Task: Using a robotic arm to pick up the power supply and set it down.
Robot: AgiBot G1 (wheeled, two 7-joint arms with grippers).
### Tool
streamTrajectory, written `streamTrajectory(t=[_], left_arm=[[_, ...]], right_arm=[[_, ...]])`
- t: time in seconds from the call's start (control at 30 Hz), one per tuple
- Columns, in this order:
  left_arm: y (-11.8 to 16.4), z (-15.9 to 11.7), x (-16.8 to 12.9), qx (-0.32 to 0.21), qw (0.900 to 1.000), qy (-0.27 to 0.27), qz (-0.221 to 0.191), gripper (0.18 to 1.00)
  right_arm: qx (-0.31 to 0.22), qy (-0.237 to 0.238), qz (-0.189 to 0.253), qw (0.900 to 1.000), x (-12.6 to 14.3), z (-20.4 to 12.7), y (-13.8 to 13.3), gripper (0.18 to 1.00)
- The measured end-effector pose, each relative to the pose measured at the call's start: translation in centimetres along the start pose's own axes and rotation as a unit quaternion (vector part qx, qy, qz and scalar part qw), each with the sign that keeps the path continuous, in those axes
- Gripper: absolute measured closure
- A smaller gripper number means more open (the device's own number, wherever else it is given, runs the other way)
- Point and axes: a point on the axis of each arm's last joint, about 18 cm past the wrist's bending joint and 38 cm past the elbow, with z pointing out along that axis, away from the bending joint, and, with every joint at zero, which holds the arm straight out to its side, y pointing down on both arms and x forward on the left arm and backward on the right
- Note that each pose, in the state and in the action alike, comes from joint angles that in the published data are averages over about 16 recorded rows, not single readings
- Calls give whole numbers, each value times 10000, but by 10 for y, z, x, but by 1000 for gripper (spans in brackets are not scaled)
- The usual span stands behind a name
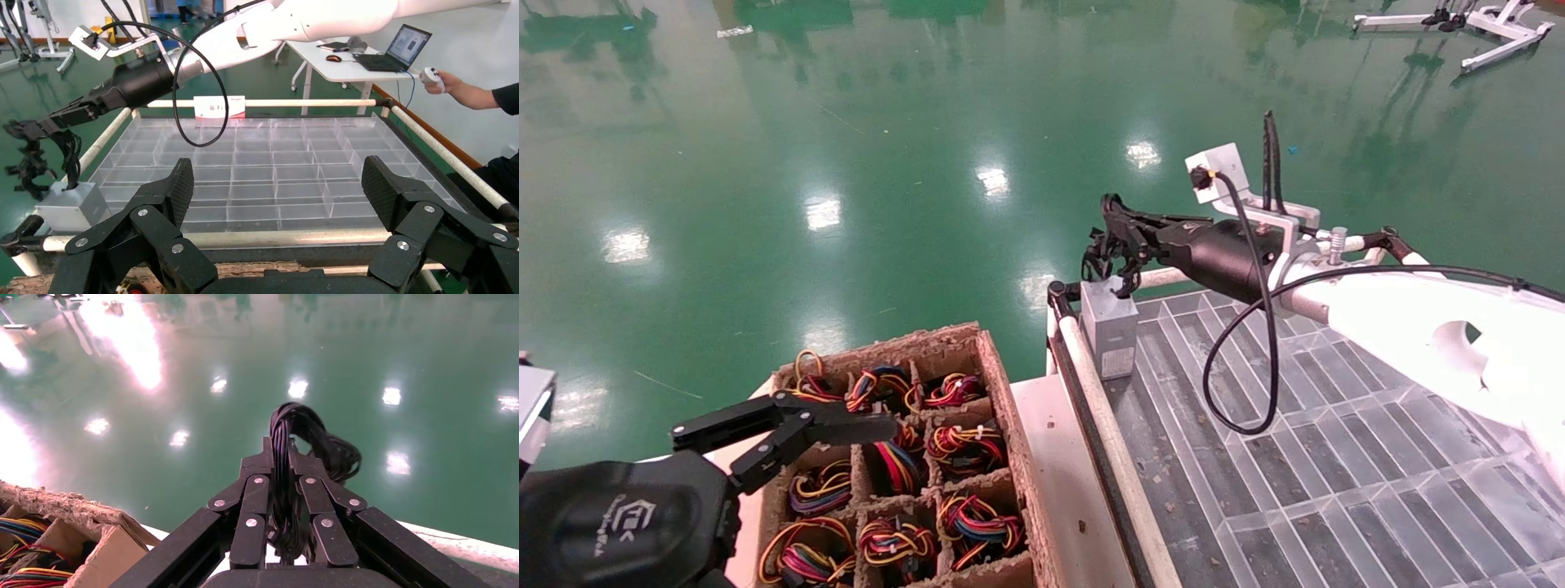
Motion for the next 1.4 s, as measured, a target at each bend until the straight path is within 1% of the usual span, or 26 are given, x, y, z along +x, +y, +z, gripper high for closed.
streamTrajectory(t=[0.13,0.33,0.53,0.8,1.07,1.23,1.4], left_arm=[[0,0,0,0,10000,0,0,184],[0,0,0,0,10000,0,0,184],[0,0,0,0,10000,0,0,184],[0,0,0,0,10000,0,0,184],[0,0,0,1,10000,0,0,184],[0,0,0,1,10000,0,0,184],[0,0,0,1,10000,0,0,184]], right_arm=[[-2,2,1,10000,0,0,0,942],[5,-10,-3,10000,0,0,-1,887],[11,-21,-7,10000,-1,0,-2,801],[130,-105,9,9999,1,-6,-3,615],[436,-344,26,9985,3,-26,-4,416],[652,-561,0,9963,3,-44,-5,320],[832,-798,-56,9933,0,-64,-6,255]])
